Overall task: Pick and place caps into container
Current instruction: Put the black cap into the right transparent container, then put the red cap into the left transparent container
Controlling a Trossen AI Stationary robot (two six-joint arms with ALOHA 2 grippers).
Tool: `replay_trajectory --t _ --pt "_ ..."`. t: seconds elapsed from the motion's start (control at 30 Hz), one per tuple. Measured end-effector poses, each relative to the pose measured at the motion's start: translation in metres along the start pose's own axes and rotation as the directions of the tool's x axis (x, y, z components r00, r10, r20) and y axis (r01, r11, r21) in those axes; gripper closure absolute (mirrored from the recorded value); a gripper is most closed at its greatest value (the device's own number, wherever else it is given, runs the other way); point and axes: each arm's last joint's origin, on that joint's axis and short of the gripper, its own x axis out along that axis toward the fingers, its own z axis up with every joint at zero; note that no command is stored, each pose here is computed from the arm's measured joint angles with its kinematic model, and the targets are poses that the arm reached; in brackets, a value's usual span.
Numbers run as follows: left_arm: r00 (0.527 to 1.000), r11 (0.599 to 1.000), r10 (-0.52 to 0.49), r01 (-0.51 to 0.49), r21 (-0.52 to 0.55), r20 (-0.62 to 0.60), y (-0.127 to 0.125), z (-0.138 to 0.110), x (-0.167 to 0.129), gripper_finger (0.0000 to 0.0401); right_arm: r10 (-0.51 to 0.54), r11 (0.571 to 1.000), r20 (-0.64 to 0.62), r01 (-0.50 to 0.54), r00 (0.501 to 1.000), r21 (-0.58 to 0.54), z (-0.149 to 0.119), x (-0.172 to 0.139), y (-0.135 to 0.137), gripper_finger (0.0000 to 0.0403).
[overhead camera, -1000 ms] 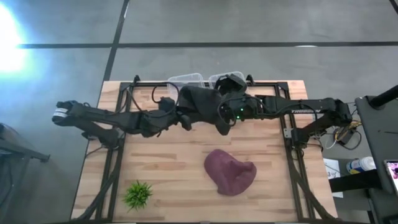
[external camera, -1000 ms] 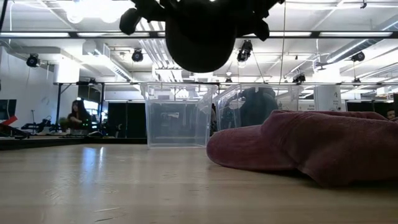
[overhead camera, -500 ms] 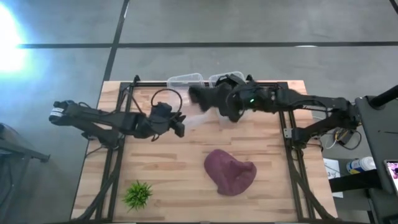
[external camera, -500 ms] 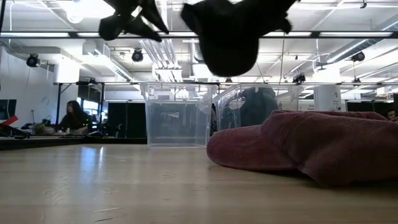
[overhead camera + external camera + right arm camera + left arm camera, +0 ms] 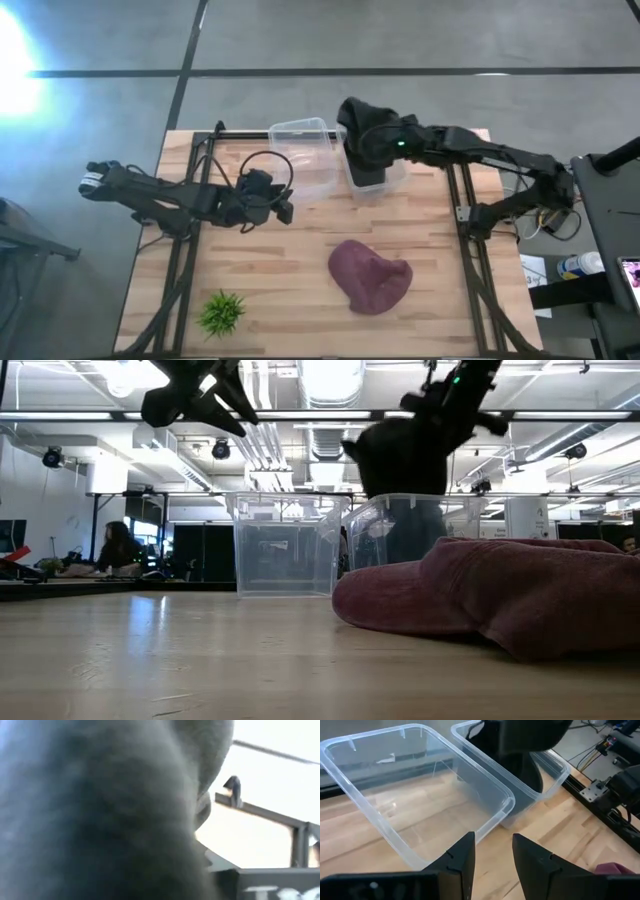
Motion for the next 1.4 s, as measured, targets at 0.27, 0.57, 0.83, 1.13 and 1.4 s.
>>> replay_trajectory --t 0.27,0.57,0.83,1.13,1.4 --pt "0.995 0.999 0.048 -0.048 -0.005 -0.086 0.007 -0.009 -0.002 0.0277 -0.009 1.000 -0.246 0.007 0.969 -0.007 -0.020 0.051 0.028 0.0389" --pt "0.985 0.997 0.083 -0.081 0.020 -0.150 0.010 -0.021 -0.012 0.0277 -0.030 0.996 -0.411 -0.005 0.911 -0.084 -0.042 0.068 0.042 0.0319" --pt "0.980 0.997 0.065 -0.057 0.045 -0.188 0.010 -0.023 -0.013 0.0277 0.107 0.982 -0.312 -0.148 0.944 -0.113 -0.030 0.019 0.030 0.0239" --pt "0.961 0.999 0.004 0.009 0.047 -0.277 0.008 -0.028 -0.011 0.0277 0.330 0.894 -0.196 -0.373 0.923 -0.249 -0.024 -0.055 -0.002 0.0194" --pt "0.880 0.952 -0.306 0.276 -0.134 -0.363 0.006 -0.065 0.010 0.0277 0.409 0.821 -0.534 -0.554 0.740 -0.138 -0.081 -0.067 0.008 0.0200"
